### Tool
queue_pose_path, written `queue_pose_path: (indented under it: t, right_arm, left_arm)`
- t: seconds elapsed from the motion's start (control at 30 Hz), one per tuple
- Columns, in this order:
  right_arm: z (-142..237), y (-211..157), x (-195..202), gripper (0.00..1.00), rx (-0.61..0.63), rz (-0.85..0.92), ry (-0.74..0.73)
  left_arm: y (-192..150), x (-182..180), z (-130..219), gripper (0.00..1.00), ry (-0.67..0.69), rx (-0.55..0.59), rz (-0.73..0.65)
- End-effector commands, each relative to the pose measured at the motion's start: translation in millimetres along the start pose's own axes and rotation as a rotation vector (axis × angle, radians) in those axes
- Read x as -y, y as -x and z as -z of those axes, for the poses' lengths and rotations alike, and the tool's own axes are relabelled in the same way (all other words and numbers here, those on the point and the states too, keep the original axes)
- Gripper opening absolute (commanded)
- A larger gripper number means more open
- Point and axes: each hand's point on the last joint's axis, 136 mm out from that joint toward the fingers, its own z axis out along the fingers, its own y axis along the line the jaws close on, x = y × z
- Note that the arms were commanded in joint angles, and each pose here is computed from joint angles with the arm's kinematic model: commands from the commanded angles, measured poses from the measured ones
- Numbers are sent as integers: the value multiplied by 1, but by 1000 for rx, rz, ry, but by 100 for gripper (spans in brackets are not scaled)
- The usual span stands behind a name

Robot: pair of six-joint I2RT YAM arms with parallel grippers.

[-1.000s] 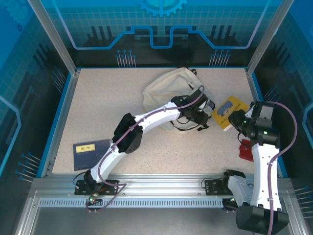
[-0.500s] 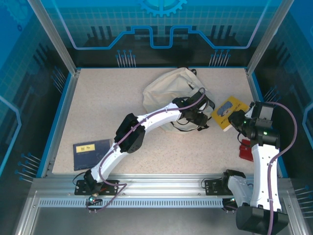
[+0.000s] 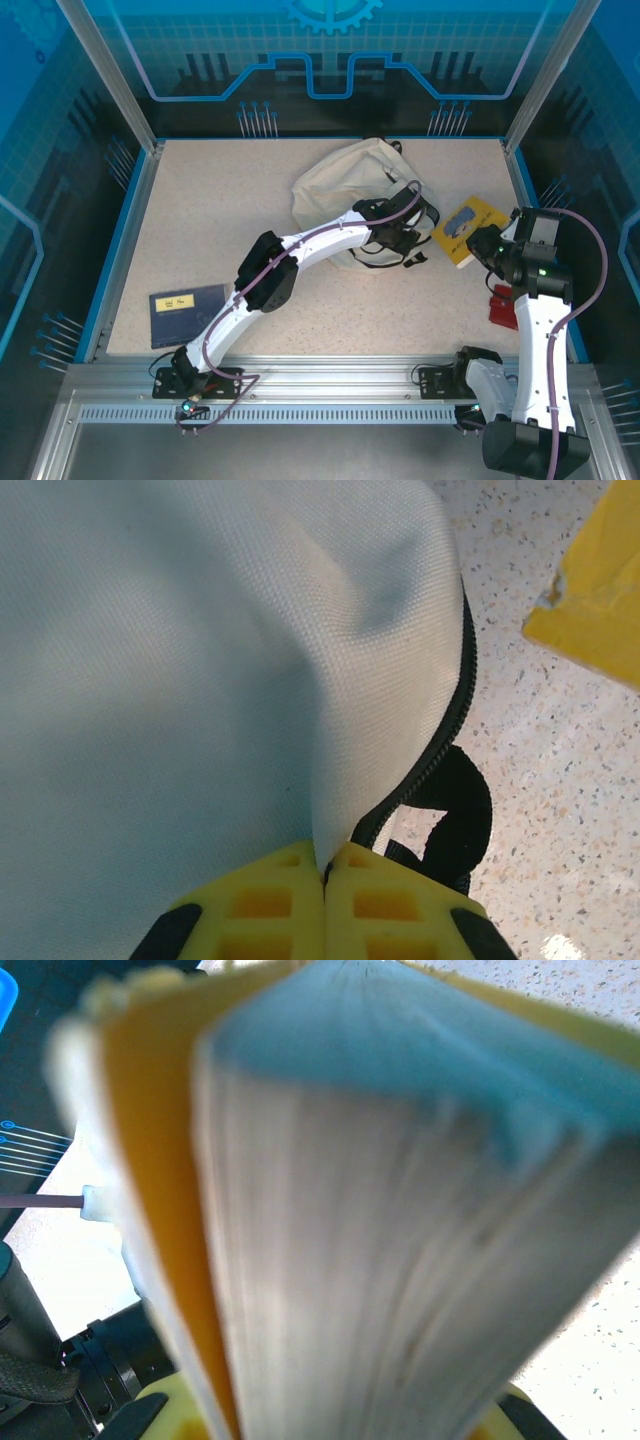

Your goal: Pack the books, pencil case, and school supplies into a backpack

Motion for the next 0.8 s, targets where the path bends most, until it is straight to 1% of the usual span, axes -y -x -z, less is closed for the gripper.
queue_pose_path:
  t: [0.0, 0.13, 0.27, 0.43, 0.53, 0.6, 0.7, 0.77]
  right_arm:
    - [10, 10, -10, 3, 48, 29, 47]
    - [14, 8, -11, 2, 46, 44, 45]
    - [21, 3, -12, 2, 35, 67, 54]
    - [33, -8, -24, 2, 5, 100, 119]
    - [39, -17, -35, 2, -29, 113, 191]
    - [39, -25, -48, 2, -71, 99, 272]
    - [34, -32, -63, 2, -126, 48, 386]
    - [27, -32, -71, 2, -139, 13, 456]
  left_arm:
    - [14, -4, 13, 0, 10, 28, -15]
    - [32, -6, 44, 0, -1, 83, -7]
    - [57, -12, 90, 0, -14, 178, 4]
    - [83, -25, 148, 0, 3, 308, 18]
    - [96, -31, 175, 0, 9, 377, 31]
    - [103, -29, 191, 0, -2, 422, 30]
    - [109, -23, 206, 0, -34, 467, 26]
    - [110, -18, 213, 0, -56, 481, 23]
